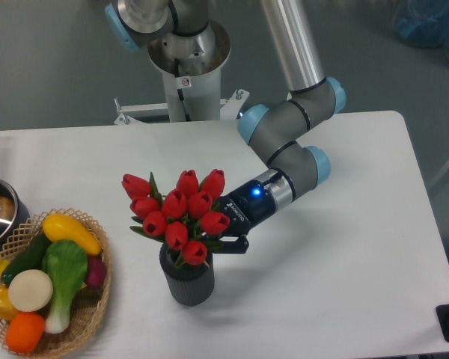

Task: Insert the flowers into the vase
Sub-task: 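Hold the bouquet steady in the vase, pressing stems down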

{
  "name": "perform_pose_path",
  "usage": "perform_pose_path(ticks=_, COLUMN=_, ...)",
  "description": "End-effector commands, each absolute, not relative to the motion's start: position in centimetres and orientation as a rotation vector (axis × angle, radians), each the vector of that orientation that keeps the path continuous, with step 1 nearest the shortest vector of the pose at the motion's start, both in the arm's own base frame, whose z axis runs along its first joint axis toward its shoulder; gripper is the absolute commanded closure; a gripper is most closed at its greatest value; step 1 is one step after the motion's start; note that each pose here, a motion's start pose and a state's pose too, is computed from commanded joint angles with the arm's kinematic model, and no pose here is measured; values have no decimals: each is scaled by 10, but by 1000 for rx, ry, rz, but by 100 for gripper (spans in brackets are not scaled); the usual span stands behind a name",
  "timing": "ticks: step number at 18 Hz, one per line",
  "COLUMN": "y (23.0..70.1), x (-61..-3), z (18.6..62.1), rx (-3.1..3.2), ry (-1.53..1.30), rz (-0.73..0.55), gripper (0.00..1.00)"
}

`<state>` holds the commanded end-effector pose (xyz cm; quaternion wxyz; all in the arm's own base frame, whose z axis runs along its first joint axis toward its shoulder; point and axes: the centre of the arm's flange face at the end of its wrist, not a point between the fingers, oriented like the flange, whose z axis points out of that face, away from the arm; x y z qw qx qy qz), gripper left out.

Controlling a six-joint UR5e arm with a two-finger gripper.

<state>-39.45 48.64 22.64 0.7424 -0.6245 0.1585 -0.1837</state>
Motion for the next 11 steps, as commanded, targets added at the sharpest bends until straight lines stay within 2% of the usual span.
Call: perform_pose_path(ticks=11, y=482, x=-387, z=218, rx=-1371, ry=341, rz=-403, gripper=82)
